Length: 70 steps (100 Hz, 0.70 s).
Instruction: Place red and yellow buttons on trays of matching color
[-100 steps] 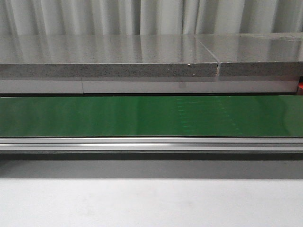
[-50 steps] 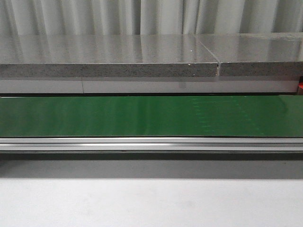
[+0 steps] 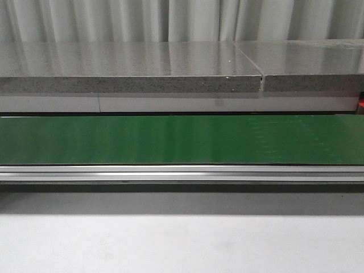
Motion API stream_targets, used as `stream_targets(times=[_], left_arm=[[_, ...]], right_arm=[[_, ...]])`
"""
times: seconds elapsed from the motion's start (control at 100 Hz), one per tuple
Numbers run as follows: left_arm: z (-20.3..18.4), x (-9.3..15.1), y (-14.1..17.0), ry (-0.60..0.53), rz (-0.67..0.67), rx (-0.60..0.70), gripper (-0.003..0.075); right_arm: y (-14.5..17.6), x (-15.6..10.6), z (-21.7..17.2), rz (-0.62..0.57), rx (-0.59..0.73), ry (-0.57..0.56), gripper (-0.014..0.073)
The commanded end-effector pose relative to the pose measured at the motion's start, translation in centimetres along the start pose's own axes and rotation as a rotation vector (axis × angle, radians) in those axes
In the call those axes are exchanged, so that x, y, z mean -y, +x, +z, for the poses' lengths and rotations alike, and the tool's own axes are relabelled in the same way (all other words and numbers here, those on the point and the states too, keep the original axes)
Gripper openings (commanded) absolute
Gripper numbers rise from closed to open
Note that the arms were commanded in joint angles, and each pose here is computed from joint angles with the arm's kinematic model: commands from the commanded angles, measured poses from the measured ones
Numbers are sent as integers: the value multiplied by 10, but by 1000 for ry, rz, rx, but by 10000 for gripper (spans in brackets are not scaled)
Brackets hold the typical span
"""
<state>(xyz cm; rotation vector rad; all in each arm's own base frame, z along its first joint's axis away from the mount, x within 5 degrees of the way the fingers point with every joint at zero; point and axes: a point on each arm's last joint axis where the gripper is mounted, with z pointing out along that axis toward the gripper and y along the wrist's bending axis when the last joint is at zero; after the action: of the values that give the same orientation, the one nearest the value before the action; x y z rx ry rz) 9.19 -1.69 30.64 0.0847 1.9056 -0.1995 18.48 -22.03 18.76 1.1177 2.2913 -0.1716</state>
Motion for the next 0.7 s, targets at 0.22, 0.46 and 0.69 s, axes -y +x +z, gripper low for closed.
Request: stream_targets(times=[0.22, 0.46, 0.69], left_arm=[[-4, 1, -15, 4, -9, 98, -19], [-4, 1, -15, 4, -9, 98, -19], [-4, 1, -15, 4, -9, 98, -19]], right_arm=[[-11, -1, -10, 6, 65, 3, 344], [-11, -1, -10, 6, 65, 3, 590], [-16, -3, -24, 0, 116, 2, 598]])
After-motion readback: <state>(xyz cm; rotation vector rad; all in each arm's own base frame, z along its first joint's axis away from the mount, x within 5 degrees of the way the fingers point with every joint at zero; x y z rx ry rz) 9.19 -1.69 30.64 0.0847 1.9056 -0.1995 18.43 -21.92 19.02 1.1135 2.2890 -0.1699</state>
